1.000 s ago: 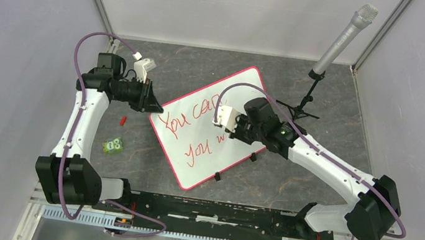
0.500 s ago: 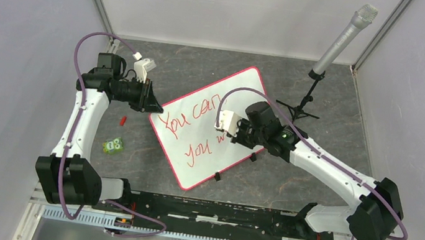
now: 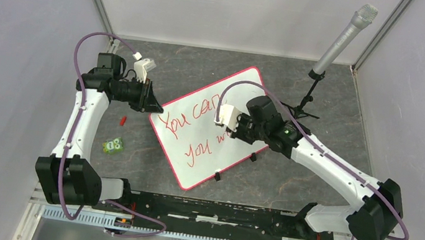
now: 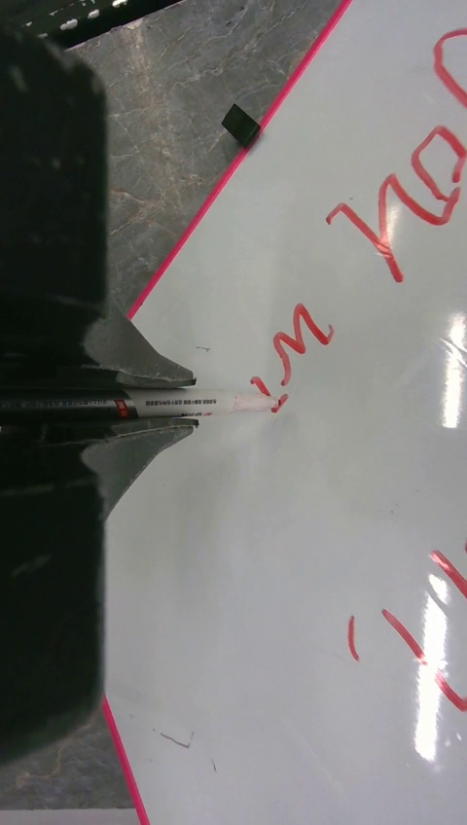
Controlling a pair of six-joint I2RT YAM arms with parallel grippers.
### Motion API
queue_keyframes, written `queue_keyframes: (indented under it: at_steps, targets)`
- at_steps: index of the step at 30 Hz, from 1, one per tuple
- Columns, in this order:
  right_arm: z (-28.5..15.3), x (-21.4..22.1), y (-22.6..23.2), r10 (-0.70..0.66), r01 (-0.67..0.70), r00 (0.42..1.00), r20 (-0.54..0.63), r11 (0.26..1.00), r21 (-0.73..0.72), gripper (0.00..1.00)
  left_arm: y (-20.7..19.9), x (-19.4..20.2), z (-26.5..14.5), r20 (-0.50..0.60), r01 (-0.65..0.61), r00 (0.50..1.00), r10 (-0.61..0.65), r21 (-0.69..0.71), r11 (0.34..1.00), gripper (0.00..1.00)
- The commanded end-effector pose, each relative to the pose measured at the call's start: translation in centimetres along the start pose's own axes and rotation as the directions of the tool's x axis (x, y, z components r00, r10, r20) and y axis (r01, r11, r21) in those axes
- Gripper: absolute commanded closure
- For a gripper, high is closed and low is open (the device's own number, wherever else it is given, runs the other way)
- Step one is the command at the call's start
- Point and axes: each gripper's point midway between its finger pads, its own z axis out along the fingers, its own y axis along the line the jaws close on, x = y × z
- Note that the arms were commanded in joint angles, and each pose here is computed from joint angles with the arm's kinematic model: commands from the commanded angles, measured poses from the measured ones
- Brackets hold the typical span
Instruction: Write a sentence on the whiteboard
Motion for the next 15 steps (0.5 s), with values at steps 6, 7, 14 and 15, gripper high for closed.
queue_keyframes:
  at_steps: [6, 7, 14, 15]
  targets:
    - [-0.5, -2.6, -2.1, -0.015, 0.011, 0.998, 0.058, 0.998, 0.057, 1.00, -0.3, -0.6, -0.2, 0.009, -0.062, 0.998, 0.062, -0.012, 0.998, 0.83]
    - [-0.4, -2.5, -2.2, -0.014, 0.011, 0.998, 0.054, 0.998, 0.061, 1.00, -0.3, -0.6, -0.2, 0.009, -0.061, 0.998, 0.061, -0.013, 0.998, 0.83]
    - [1.0, -1.1, -2.2, -0.029, 0.028, 1.000, 0.010, 0.997, 0.073, 1.00, -0.2, -0.5, -0.2, 0.005, -0.060, 0.998, 0.060, -0.018, 0.998, 0.83]
    - [1.1, -0.8, -2.2, -0.029, 0.029, 1.000, 0.003, 0.997, 0.072, 1.00, -0.2, -0.5, -0.2, 0.005, -0.060, 0.998, 0.061, -0.017, 0.998, 0.83]
